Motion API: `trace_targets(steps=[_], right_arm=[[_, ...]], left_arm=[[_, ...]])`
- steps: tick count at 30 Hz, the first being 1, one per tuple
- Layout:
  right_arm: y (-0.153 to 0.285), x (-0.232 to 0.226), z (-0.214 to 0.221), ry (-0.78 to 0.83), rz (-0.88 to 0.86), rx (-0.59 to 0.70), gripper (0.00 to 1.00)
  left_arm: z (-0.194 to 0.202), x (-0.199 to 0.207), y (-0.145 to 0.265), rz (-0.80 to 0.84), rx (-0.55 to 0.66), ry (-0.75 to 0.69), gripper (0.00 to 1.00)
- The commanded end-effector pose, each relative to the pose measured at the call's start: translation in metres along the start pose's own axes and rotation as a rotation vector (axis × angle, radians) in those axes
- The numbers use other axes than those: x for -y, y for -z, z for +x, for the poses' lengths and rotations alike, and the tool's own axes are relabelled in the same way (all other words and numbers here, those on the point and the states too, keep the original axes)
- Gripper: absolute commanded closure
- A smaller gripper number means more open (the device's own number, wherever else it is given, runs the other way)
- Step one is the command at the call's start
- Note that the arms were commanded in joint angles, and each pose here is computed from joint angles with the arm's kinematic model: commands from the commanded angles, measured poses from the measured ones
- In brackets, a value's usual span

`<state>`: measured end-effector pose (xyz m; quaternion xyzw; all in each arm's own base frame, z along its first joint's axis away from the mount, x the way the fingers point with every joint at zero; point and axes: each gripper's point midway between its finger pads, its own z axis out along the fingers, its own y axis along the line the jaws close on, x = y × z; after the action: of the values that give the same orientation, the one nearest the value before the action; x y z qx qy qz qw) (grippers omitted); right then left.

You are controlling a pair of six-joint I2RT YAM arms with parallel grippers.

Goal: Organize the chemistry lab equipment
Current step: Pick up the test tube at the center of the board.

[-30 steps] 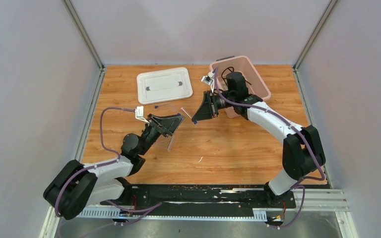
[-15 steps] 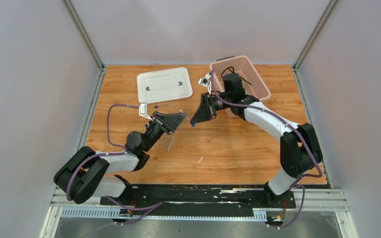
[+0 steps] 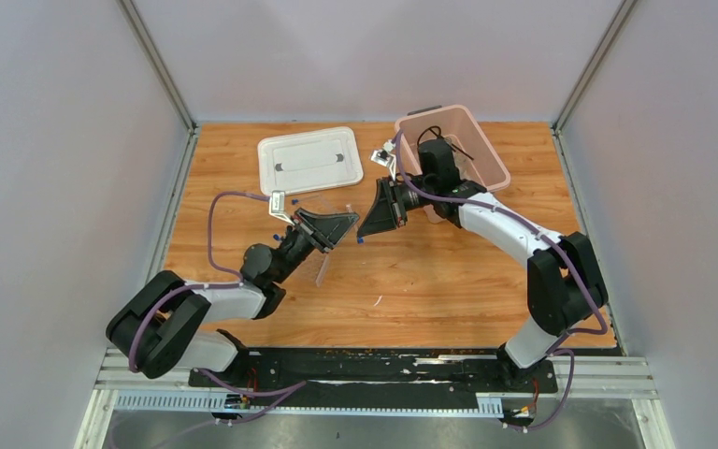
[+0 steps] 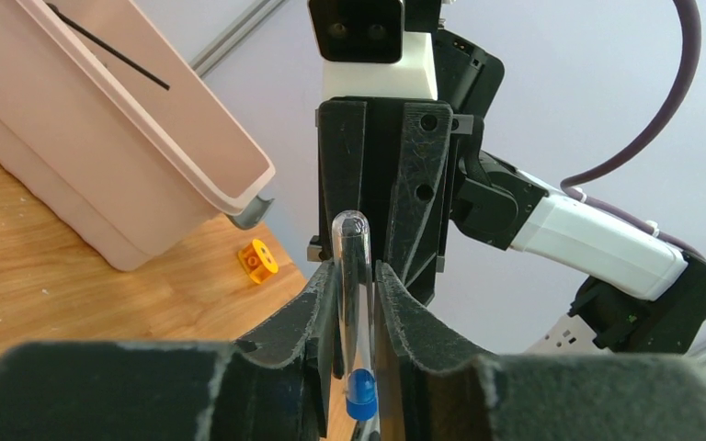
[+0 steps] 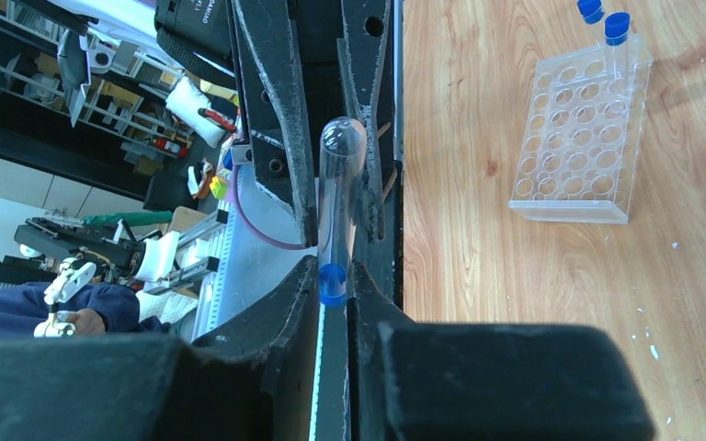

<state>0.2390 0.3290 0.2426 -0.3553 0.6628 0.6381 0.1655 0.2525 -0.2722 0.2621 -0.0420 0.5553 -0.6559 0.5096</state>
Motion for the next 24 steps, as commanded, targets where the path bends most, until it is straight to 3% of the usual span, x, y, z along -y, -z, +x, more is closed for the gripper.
trace_targets(steps=[1,7,10,11,14,16,18,24], right_arm=[[0.000,-0.002,-0.009,0.048,0.006,0.013,1.00],[0.001,-0.002,-0.009,0.059,0.011,0.013,1.00],[0.002,-0.002,-0.008,0.092,0.014,0.000,0.98],[0.003,-0.003,-0.005,0.130,0.014,-0.019,0.91],[0.009,-0.007,-0.001,0.245,0.034,-0.052,0.52],[0.012,-0.013,-0.001,0.310,0.046,-0.059,0.37],[0.015,-0.018,-0.002,0.367,0.066,-0.058,0.29],[0.018,-0.032,0.004,0.449,0.005,-0.077,0.28]], left_arm=[[0.004,0.023,-0.006,0.094,-0.032,-0.014,0.76],[0.006,0.025,-0.006,0.098,-0.049,-0.035,0.99],[0.007,0.027,-0.005,0.101,-0.060,-0.067,1.00],[0.007,0.027,-0.004,0.099,-0.066,-0.085,1.00],[0.008,0.027,-0.002,0.082,-0.101,-0.148,1.00],[0.009,0.028,0.000,0.067,-0.137,-0.201,1.00],[0.015,0.021,0.003,0.018,-0.206,-0.266,1.00],[0.023,0.015,0.022,-0.057,-0.398,-0.468,1.00]])
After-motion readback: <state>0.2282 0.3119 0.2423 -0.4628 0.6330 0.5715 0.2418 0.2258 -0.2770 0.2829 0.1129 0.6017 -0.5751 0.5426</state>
